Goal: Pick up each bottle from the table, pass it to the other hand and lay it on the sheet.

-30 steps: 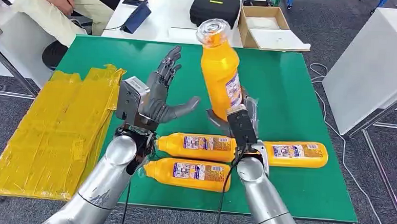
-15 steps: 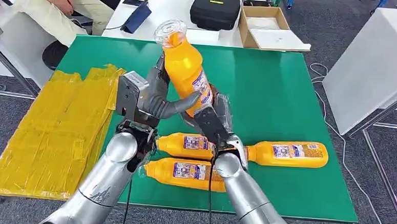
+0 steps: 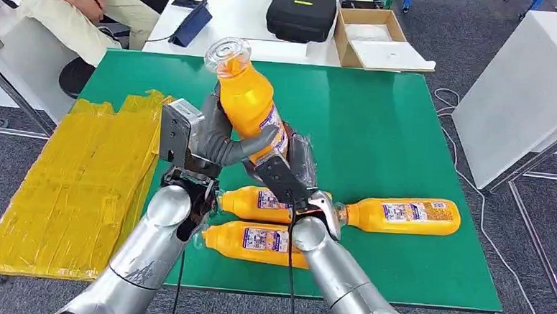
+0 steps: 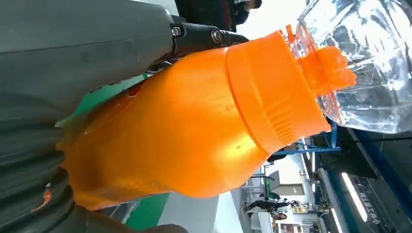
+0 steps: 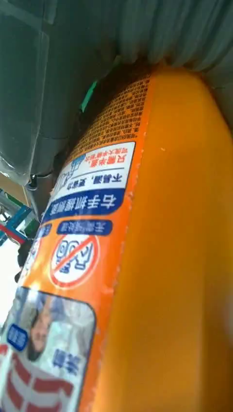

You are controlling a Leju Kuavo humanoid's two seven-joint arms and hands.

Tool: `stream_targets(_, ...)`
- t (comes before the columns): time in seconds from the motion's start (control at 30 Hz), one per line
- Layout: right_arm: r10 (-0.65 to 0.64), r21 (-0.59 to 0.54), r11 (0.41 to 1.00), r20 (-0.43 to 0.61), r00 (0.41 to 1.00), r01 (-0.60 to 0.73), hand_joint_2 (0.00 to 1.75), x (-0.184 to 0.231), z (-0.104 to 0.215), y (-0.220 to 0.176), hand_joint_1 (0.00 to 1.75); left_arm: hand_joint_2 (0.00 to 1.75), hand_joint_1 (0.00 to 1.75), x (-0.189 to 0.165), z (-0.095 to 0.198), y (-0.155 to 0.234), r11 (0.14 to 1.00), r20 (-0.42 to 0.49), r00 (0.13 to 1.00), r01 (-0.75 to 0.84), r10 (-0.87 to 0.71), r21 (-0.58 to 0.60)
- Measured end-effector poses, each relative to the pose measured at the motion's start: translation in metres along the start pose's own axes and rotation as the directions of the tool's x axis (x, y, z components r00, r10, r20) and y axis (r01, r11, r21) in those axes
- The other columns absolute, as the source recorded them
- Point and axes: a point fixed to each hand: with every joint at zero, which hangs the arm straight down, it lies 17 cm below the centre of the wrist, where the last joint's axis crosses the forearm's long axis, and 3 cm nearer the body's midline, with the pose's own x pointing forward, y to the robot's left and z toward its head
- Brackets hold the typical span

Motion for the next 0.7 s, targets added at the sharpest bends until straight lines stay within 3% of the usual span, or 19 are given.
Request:
stream_targets(0.43, 0.017, 0.019, 1.000, 0.012, 1.000, -0.018, 1.75, 0.002, 0.001, 0.008, 1.75, 1.75, 0.00, -0.003, 0.001, 0.002, 1.000, -0.006, 1.000, -0.002, 0.002, 0.004)
stream_targets(0.7, 0.139, 0.025, 0.990, 0.053, 0.989, -0.141, 1.75, 0.004, 0.001, 0.014, 1.75, 1.75, 0.00, -0.011, 0.004, 0.003, 0.999, -0.023, 0.999, -0.039, 0.039, 0.007)
